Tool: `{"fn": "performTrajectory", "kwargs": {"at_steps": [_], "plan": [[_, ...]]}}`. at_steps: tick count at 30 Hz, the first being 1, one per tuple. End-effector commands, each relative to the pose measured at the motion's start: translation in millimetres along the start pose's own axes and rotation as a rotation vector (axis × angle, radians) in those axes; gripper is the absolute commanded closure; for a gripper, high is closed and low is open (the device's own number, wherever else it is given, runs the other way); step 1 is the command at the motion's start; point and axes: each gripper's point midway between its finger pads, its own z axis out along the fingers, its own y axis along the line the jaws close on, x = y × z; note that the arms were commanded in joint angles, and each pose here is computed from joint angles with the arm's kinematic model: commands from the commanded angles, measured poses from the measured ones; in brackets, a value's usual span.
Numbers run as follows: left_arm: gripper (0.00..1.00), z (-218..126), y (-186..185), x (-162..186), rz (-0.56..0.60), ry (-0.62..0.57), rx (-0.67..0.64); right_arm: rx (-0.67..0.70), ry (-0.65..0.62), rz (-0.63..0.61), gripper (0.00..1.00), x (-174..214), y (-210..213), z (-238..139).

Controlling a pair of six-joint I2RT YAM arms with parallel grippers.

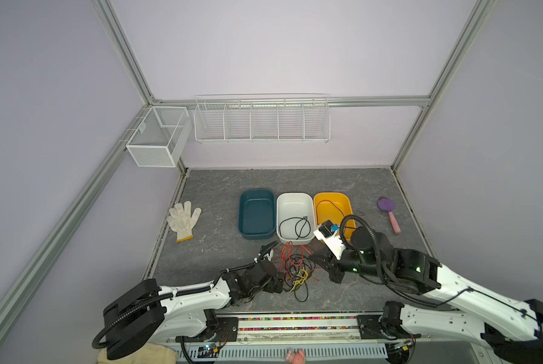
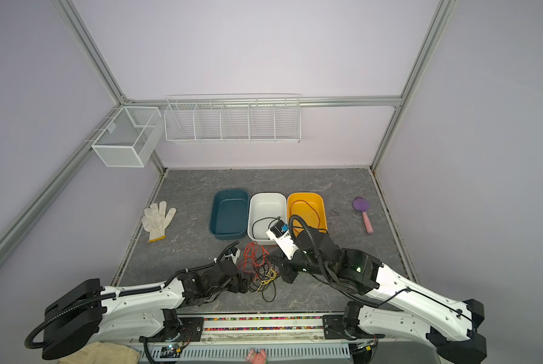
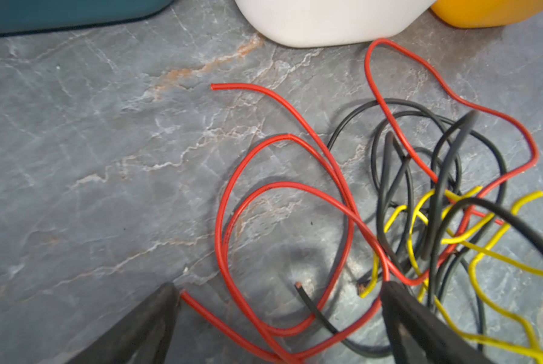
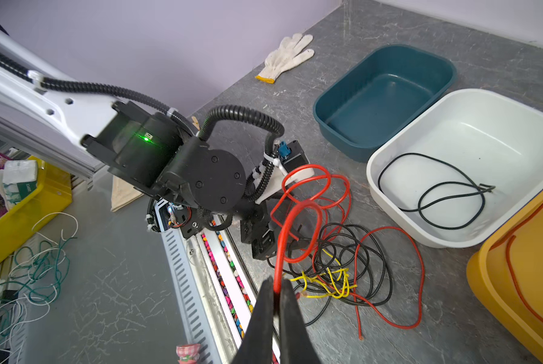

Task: Untangle the cables
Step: 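Lift the red wire up out of the pile with the right gripper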

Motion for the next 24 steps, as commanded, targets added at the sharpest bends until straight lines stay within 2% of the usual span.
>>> {"fn": "performTrajectory", "kwargs": {"at_steps": [1,16,24], "plan": [[0.00,-6,-1,-3,0.003,-0.003,-0.003,0.006,-0.044,-0.030,0.93,-11,2,-16],[0.00,-44,15,-29,0.027,-0.150,-0.036,0.298,-0.205,0.038,0.93,-34,-49,-57],[0.00,-60,23,-36,0.035,-0.268,0.000,0.371,-0.202,0.097,0.93,-32,-68,-58]]}}
